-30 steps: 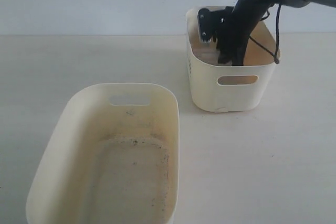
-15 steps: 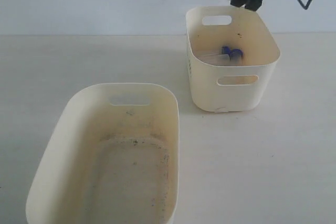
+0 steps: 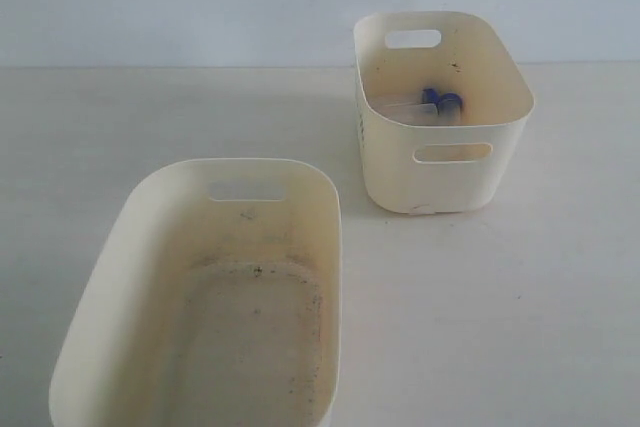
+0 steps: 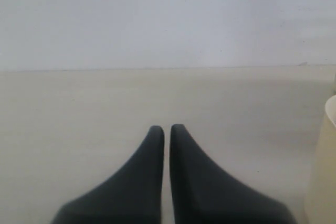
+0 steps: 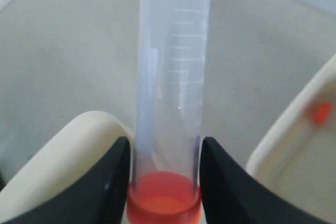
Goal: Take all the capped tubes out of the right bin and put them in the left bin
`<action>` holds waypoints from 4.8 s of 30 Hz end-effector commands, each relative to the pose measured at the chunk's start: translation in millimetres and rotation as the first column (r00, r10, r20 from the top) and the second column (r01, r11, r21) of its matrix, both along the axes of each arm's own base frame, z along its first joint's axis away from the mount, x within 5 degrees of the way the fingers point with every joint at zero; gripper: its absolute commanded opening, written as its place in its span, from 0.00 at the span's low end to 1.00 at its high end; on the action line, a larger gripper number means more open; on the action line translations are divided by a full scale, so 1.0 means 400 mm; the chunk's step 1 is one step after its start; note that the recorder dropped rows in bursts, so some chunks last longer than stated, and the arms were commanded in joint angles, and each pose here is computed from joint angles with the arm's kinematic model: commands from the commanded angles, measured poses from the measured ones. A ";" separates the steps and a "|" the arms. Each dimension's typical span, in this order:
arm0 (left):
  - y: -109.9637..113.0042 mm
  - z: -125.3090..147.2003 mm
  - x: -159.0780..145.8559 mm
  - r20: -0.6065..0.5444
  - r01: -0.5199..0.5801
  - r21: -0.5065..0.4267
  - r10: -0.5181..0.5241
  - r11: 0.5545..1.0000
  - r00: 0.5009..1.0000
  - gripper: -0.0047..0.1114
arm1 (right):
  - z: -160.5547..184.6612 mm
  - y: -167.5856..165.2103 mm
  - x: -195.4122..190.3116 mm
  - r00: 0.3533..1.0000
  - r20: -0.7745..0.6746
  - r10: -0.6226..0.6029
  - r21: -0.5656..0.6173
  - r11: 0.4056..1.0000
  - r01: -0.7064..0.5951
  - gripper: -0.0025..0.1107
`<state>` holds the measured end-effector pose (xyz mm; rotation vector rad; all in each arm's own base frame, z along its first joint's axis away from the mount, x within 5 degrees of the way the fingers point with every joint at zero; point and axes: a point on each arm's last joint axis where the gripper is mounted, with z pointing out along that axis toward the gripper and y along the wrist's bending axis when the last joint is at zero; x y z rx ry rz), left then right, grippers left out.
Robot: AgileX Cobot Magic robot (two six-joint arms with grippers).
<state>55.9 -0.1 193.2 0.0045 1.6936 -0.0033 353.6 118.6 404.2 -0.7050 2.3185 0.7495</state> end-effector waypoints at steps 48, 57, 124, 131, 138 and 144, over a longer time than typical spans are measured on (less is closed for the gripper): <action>0.000 0.004 0.000 0.008 -0.001 -0.016 0.001 1.000 1.000 0.08 | -0.105 0.031 0.002 0.995 0.097 -0.002 -0.497 0.866 0.050 0.02; 0.000 0.004 0.000 0.008 -0.001 -0.016 0.001 1.000 1.000 0.08 | -0.234 -0.119 0.207 0.988 0.038 0.147 -0.498 0.860 -0.109 0.02; 0.000 0.004 0.000 0.008 -0.001 -0.016 0.001 1.000 1.000 0.08 | -0.671 -0.070 0.439 0.690 0.139 0.710 -0.851 0.442 -0.283 0.55; 0.000 0.004 0.000 0.008 -0.001 -0.016 0.001 1.000 1.000 0.08 | -0.709 -0.073 0.436 0.690 0.091 0.718 -0.849 0.417 -0.323 0.55; 0.000 0.004 0.000 0.008 -0.001 -0.016 0.001 1.000 1.000 0.08 | -0.717 -0.075 0.430 0.687 0.058 0.724 -0.844 0.404 -0.354 0.55; 0.000 0.004 0.000 0.008 -0.001 -0.016 0.001 1.000 1.000 0.08 | -0.723 -0.079 0.418 0.668 -0.001 0.744 -0.836 0.366 -0.409 0.53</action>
